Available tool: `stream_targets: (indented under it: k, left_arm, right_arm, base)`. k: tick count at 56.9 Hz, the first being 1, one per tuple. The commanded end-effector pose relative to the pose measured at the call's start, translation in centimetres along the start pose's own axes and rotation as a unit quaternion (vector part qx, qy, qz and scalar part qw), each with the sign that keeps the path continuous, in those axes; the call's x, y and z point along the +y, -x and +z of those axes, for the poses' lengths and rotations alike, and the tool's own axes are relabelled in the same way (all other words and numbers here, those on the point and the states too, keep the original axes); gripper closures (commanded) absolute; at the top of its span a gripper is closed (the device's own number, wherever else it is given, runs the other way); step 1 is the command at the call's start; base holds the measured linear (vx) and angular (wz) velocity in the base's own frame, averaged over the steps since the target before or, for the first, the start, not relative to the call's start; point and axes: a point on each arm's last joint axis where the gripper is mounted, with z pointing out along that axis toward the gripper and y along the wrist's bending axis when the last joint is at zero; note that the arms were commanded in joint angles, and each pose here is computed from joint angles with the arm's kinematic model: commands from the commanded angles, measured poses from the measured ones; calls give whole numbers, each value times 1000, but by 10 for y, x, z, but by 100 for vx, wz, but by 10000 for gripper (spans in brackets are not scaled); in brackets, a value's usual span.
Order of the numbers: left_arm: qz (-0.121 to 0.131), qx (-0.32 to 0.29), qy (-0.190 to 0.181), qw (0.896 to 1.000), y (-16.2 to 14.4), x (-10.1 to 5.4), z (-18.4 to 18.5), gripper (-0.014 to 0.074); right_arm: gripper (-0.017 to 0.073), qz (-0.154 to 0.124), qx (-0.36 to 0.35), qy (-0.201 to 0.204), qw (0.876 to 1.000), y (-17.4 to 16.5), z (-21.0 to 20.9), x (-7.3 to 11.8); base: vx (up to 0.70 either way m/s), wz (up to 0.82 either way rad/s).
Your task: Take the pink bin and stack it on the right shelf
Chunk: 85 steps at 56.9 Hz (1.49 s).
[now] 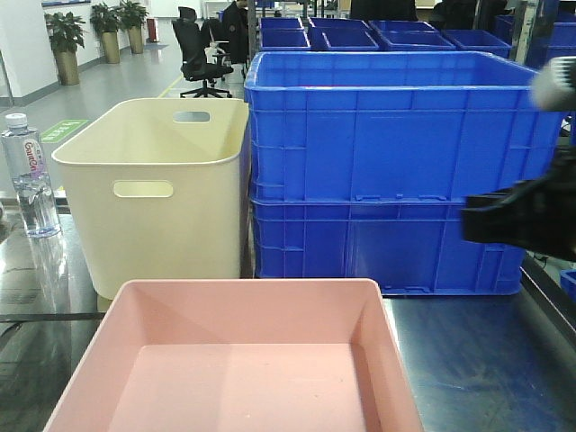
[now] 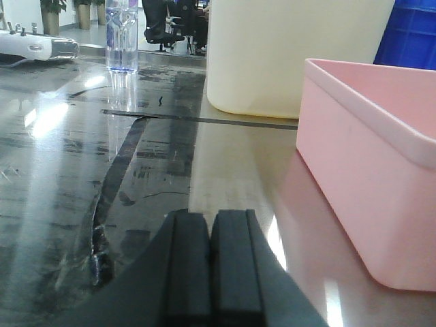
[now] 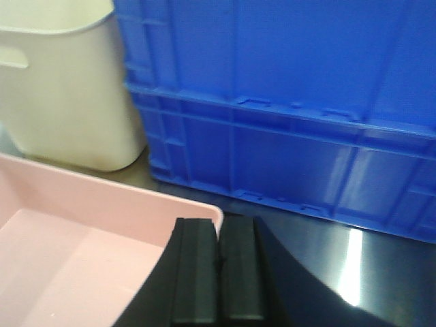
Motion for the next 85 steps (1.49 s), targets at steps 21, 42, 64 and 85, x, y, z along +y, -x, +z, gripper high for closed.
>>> stream_targets:
  k: [21,42,64,85]
  left_arm:
    - [-5,-40,-7,999,5,-1,0,596]
    - [-5,-40,-7,999,5,-1,0,596]
    - [-5,-39,-7,999,5,-1,0,596]
    - [-5,-39,-7,999,5,-1,0,596]
  right_arm:
    - [571,9,-126,-119,985,-164,-78,-27]
    - [571,-13,-193,-124,973,-281,-76,-22]
    - [571,2,-136,-124,983,-295,-68,-23]
    - [571,2,-135,-124,983,-295,-68,-23]
  base:
    - [0,0]
    - [0,0]
    - [0,0]
    - [0,0]
